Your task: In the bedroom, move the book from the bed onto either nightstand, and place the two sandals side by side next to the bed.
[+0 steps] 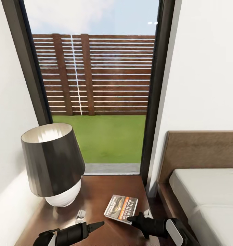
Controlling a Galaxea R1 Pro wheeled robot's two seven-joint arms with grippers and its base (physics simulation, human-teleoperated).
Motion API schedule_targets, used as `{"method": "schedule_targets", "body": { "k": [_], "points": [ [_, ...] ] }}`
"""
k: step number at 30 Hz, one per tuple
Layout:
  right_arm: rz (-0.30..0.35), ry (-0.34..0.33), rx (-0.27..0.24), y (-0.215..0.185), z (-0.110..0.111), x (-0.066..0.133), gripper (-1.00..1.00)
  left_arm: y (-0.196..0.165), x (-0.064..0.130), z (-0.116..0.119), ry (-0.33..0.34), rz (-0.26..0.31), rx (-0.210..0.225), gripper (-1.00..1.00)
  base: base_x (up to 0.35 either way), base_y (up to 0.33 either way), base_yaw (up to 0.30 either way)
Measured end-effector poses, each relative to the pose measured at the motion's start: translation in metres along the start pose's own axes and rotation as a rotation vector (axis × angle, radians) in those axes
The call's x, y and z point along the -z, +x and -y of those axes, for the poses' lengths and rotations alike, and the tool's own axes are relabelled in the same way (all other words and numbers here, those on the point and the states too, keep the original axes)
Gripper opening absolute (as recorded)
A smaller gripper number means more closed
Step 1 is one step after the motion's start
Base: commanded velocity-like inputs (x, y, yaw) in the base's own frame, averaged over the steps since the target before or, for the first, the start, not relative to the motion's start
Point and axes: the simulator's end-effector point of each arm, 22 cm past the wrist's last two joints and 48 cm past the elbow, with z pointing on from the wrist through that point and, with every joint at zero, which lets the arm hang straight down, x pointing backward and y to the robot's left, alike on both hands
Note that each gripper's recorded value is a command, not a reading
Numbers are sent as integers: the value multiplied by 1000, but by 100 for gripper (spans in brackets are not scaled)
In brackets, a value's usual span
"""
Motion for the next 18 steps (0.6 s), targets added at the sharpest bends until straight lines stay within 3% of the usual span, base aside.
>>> {"method": "schedule_targets", "body": {
  "k": [18],
  "points": [
    [1,0,0,1,6,-2,-100,4,0,-5,0,0,0,100,0,0,0]
  ]
}}
